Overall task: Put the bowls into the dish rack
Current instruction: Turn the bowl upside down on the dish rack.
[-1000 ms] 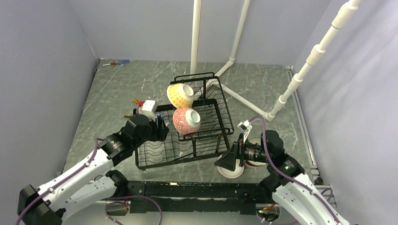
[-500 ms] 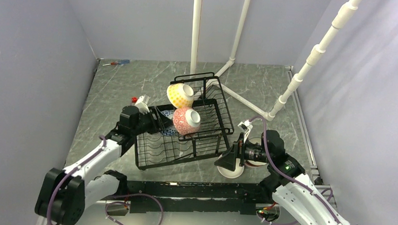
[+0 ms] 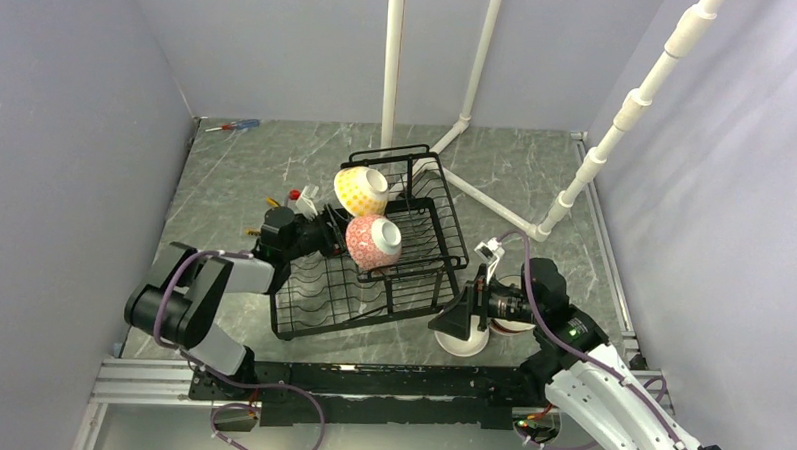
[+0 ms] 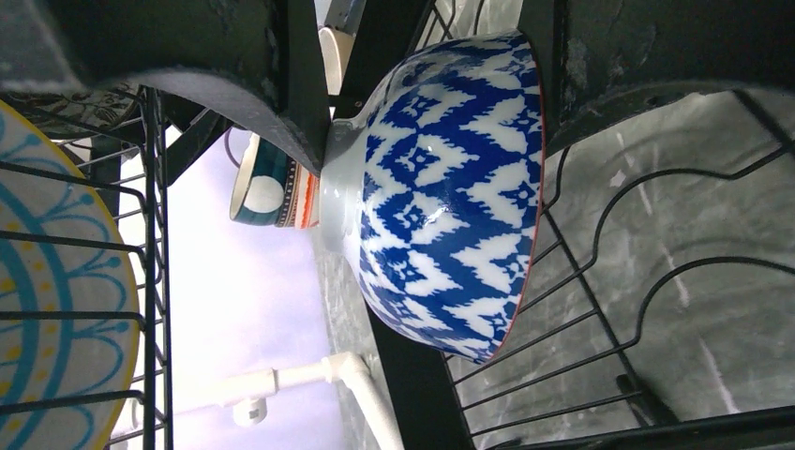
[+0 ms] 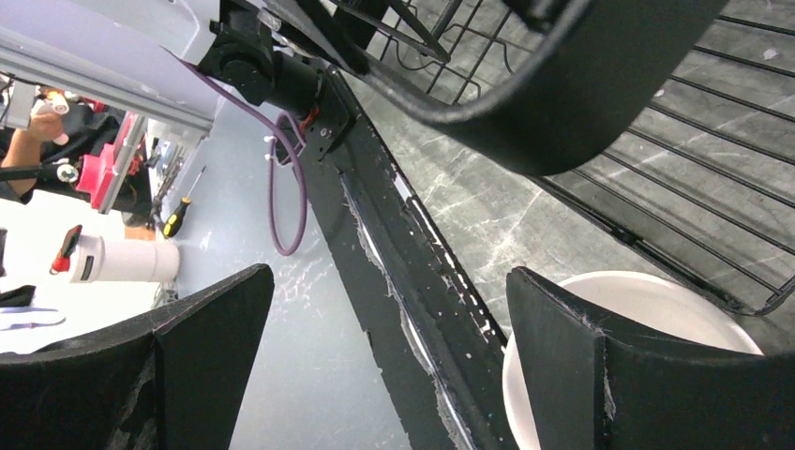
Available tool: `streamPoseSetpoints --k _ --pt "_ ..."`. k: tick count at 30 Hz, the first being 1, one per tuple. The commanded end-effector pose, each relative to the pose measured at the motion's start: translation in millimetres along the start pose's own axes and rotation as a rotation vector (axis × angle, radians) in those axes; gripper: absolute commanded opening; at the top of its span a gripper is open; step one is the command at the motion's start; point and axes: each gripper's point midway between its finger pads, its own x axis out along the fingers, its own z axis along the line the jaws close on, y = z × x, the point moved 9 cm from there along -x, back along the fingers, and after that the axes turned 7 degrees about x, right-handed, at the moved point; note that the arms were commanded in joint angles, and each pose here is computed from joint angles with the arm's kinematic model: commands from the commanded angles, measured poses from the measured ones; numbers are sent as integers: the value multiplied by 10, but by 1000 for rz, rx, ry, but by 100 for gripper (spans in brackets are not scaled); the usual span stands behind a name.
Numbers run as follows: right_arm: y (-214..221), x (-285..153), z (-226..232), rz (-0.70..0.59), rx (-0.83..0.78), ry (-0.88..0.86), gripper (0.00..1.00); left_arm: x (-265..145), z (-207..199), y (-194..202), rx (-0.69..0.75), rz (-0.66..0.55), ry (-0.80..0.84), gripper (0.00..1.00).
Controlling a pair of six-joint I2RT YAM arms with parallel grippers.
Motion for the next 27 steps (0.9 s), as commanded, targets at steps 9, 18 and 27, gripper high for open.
streamPoseSetpoints --k 9,18,27 --pt "-161 -36 133 -71 -76 -20 100 466 -352 -79 3 -22 152 3" --pt "-174 -50 147 -71 -90 -16 100 790 -225 80 -127 -25 203 3" --pt "-180 -75 163 -80 -97 -5 100 943 -126 133 -158 -25 187 3"
